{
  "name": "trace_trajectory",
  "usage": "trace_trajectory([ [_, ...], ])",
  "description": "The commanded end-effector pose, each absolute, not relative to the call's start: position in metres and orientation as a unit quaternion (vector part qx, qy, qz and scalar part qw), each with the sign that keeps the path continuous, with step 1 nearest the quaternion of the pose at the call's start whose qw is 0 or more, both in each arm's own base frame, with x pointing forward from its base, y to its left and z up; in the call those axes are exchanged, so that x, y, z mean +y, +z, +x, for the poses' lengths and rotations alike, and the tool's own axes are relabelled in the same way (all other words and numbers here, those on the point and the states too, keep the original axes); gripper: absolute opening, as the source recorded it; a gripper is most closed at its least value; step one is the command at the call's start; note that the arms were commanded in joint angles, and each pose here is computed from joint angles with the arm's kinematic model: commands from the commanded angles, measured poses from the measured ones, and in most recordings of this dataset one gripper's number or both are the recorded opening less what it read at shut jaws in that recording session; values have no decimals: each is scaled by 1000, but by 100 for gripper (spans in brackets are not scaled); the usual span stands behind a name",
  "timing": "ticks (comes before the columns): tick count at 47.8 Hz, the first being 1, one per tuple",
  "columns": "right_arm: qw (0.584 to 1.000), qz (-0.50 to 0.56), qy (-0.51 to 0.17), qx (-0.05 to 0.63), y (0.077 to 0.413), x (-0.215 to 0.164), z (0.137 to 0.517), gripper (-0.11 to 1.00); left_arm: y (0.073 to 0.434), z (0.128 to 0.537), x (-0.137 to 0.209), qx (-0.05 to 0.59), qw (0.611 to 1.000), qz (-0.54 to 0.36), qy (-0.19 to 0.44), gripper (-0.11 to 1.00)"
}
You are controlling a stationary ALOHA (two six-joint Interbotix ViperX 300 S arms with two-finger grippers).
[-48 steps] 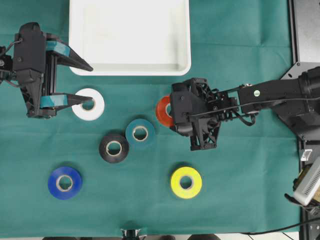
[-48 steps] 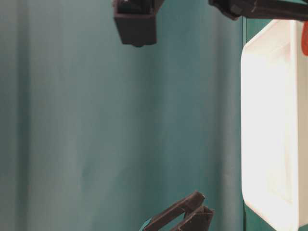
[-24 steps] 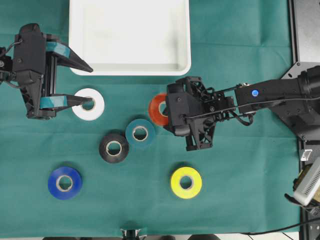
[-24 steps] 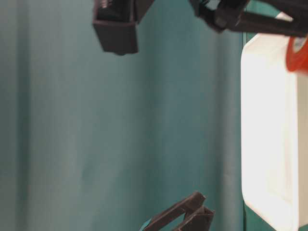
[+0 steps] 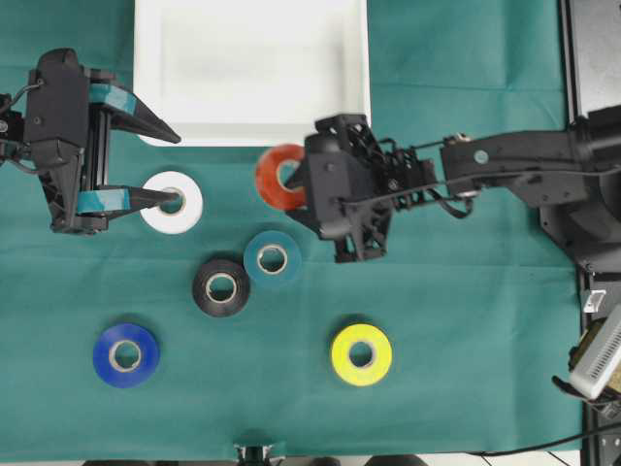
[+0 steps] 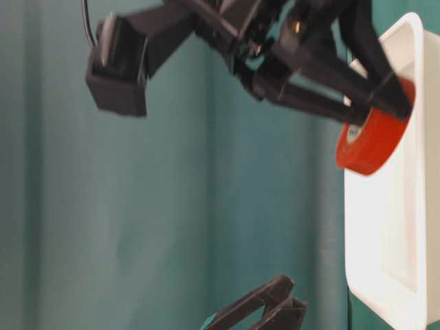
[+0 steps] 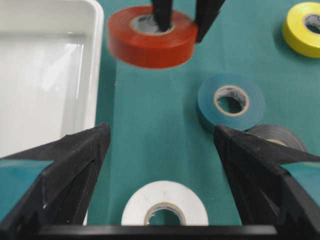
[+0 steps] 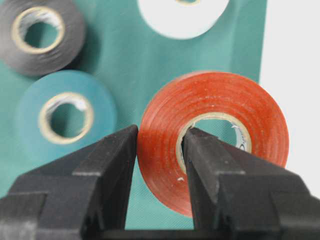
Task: Put the tape alternately from left to right into the white case.
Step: 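Carry the red-orange roll left into the white tray and release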
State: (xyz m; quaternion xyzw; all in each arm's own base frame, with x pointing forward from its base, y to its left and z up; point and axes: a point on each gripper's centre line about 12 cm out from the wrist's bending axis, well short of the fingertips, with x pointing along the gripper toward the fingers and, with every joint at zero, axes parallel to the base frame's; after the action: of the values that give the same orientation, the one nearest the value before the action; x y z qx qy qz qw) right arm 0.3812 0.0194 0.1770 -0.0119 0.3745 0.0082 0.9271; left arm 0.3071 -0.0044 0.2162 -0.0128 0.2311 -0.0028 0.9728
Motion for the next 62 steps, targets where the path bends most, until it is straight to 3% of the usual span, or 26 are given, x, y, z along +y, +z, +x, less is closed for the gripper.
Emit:
trace_trajectory([
  [1,936,-19,3,351,190,12,396,2,222,309,-5,221,975,-13,-4,93],
  [30,927,-19,-66,368,171,-56,418,2,220,307,-5,224,974,-13,-4,93],
  [62,929,-16,-73,364,167,-65,419,2,220,307,-6,224,975,-12,-5,93],
])
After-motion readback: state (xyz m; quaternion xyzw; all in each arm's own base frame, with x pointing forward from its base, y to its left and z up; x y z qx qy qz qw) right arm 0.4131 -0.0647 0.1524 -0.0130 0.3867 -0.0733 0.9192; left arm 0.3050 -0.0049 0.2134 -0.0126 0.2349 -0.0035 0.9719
